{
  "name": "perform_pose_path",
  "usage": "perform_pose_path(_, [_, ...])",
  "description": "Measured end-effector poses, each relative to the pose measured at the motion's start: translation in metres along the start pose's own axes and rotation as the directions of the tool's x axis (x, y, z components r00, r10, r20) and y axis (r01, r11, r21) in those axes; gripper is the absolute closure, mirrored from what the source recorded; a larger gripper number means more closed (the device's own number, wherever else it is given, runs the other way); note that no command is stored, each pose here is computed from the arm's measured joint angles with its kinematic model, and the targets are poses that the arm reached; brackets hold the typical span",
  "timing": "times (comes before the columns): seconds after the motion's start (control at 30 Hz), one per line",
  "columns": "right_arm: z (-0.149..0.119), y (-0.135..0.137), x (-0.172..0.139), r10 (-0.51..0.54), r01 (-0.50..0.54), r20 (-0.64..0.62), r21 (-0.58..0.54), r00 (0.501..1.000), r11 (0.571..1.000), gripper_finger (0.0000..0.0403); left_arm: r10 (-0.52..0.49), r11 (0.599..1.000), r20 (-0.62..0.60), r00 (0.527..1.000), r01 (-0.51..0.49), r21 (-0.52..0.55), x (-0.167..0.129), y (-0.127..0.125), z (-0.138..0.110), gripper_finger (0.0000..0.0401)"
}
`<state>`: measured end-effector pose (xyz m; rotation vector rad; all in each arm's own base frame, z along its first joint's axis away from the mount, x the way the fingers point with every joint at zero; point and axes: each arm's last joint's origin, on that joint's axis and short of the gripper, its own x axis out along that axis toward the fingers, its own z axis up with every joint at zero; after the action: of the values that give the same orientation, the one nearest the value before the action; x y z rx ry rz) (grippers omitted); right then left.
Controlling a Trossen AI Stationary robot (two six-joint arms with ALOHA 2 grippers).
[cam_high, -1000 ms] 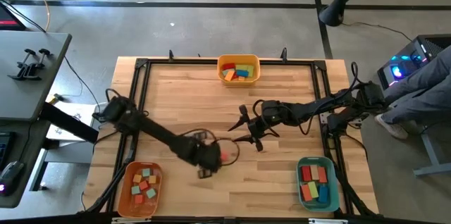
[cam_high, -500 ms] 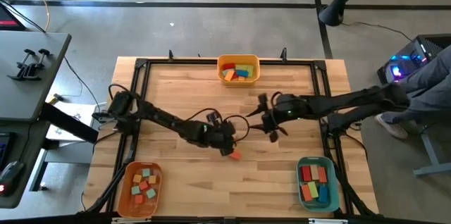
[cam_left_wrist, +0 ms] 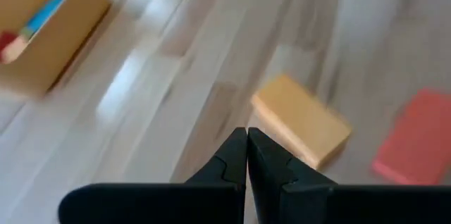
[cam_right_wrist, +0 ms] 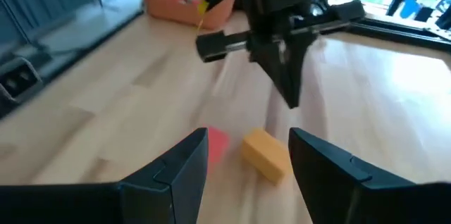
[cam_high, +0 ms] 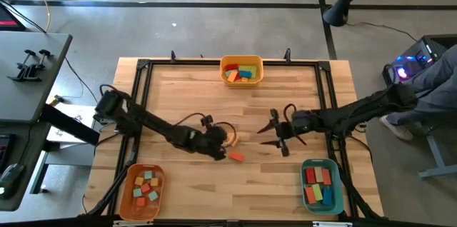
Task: Sort blocks by size
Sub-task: Put the large yellow rectangle block into the green bin
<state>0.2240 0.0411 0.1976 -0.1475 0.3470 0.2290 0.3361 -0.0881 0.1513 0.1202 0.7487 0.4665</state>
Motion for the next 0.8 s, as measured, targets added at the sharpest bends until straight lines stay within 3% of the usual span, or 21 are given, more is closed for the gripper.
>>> perform_pose_path(0.17, [-0.003, 0.011, -0.001, -0.046, 0.040, 0.054, 0.105, 0.998, 0.994, 0.0210, -0.046, 0.995, 0.193, 0.980, 0.062, -0.077, -0.005, 0.015, -0.013, 0.0401])
perform_pose_path(0.3, [-0.003, 0.021, -0.001, -0.076, 0.070, 0.053, 0.113, 0.996, 0.991, 0.0210, -0.071, 0.971, 0.339, 0.938, 0.142, -0.190, -0.001, 0.024, -0.017, 0.0401])
perform_pose_path(0.4, [0.004, 0.031, -0.001, -0.042, 0.028, 0.129, 0.107, 0.991, 0.994, 0.0210, -0.133, 0.952, 0.377, 0.917, 0.224, -0.208, 0.005, 0.028, -0.018, 0.0401])
perform_pose_path(0.53, [0.011, 0.043, 0.000, -0.004, -0.018, 0.214, 0.102, 0.977, 0.995, 0.0210, -0.219, 0.935, 0.411, 0.885, 0.310, -0.170, 0.012, 0.034, -0.013, 0.0397])
perform_pose_path(0.63, [0.010, 0.051, 0.002, -0.032, 0.006, 0.212, 0.120, 0.977, 0.993, 0.0210, -0.277, 0.924, 0.439, 0.854, 0.362, -0.120, 0.015, 0.035, -0.010, 0.0380])
perform_pose_path(0.8, [-0.002, 0.062, 0.011, -0.094, 0.066, 0.144, 0.186, 0.985, 0.980, 0.0210, -0.369, 0.921, 0.466, 0.804, 0.383, 0.068, 0.008, 0.025, -0.005, 0.0326])
